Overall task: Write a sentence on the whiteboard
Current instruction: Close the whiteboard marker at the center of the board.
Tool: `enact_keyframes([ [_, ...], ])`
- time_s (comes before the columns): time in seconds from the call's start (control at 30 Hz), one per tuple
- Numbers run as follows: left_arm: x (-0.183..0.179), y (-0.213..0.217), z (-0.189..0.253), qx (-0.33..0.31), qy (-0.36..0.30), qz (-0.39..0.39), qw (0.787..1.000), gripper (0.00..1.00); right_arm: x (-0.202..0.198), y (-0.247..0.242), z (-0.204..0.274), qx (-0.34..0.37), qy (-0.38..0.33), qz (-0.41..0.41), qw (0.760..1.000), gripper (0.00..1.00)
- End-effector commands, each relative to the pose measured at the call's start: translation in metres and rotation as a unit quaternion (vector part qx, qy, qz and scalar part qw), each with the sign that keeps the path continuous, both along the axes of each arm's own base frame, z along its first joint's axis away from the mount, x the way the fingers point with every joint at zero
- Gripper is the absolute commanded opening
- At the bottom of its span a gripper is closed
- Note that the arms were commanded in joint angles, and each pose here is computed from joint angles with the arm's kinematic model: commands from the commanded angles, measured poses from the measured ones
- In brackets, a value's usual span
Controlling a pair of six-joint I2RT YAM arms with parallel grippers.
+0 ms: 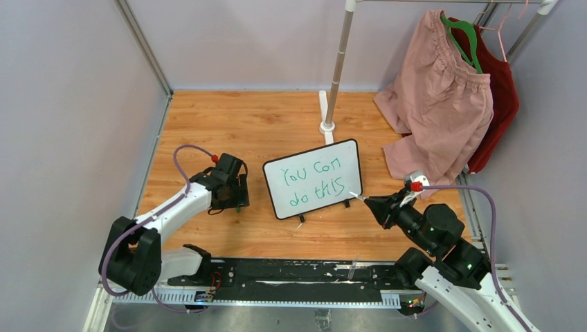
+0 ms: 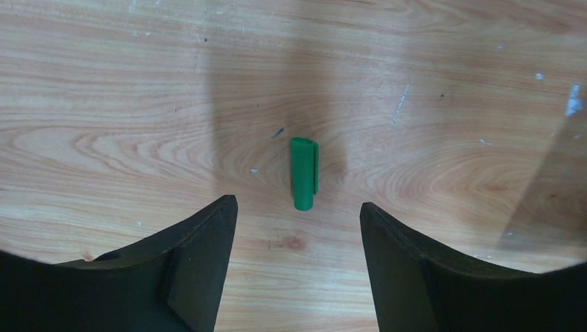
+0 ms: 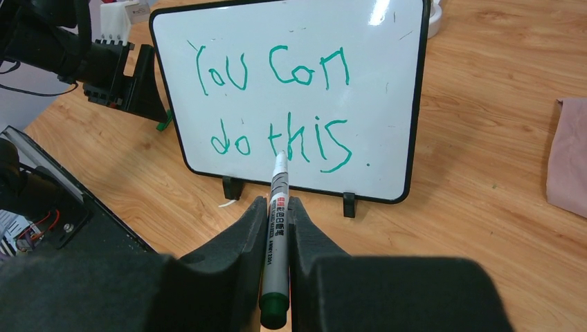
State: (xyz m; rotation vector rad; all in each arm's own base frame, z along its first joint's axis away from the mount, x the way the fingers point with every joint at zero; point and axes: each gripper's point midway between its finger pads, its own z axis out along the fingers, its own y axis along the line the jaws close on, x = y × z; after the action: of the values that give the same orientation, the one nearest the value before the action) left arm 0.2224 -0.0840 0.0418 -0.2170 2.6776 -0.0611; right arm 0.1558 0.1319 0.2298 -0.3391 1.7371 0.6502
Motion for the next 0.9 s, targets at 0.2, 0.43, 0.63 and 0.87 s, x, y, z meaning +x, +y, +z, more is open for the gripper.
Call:
enact_keyframes([
  [0.2,0.017,-0.005,-0.002,0.003,-0.008,0.005,1.000,0.64,0.000,-0.003,0.003,0.003,-0.005,-0.005,1.000,0.00],
  [0.43,0.028,-0.004,-0.001,0.022,0.003,0.009,1.000,0.59,-0.001,-0.004,0.005,0.007,-0.009,-0.007,1.000,0.00],
  [0.63,0.029,-0.003,-0.013,0.022,0.023,0.006,0.999,0.55,-0.002,-0.004,0.005,0.007,-0.010,-0.005,1.000,0.00],
  [0.87,0.028,-0.005,-0.017,0.016,0.030,-0.011,0.999,0.55,-0.002,-0.004,0.006,0.009,-0.011,-0.003,1.000,0.00],
])
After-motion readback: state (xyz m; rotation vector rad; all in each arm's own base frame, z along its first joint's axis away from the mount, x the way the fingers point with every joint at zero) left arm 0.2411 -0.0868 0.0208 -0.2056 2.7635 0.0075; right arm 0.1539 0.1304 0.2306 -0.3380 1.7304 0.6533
